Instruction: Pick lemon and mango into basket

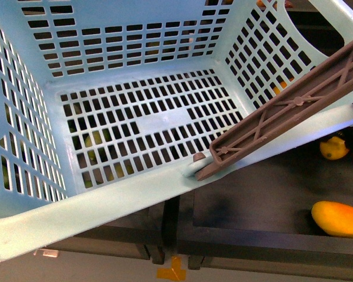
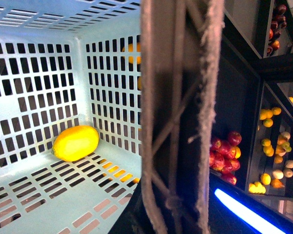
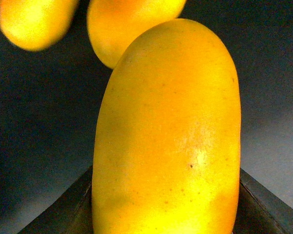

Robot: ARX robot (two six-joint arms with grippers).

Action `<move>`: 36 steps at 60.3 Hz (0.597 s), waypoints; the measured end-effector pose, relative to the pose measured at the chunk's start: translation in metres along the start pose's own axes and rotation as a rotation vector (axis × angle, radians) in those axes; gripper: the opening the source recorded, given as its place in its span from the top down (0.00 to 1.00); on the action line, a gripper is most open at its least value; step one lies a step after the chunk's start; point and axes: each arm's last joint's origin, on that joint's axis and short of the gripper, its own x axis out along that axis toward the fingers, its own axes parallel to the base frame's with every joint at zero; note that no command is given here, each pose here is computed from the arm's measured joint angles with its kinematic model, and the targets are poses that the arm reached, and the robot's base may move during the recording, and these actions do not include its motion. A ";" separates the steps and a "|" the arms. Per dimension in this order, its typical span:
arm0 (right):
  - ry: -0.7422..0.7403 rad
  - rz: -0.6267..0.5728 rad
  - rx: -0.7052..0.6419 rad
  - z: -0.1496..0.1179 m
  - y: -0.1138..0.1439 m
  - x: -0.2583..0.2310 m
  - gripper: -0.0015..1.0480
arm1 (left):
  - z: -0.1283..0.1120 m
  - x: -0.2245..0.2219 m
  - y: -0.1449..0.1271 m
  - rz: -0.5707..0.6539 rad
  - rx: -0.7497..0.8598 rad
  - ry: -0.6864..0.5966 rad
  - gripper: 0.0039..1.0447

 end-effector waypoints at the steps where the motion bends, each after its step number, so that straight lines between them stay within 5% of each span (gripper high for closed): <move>1: -0.008 0.006 0.003 0.002 -0.001 -0.004 0.44 | 0.000 0.000 0.000 0.000 0.000 0.000 0.95; 22: -0.182 0.143 -0.025 0.029 -0.011 -0.127 0.44 | 0.000 0.000 0.000 0.000 0.000 0.000 0.95; 36: -0.359 0.279 -0.113 0.045 0.015 -0.219 0.44 | 0.000 0.000 0.000 0.000 0.000 0.000 0.95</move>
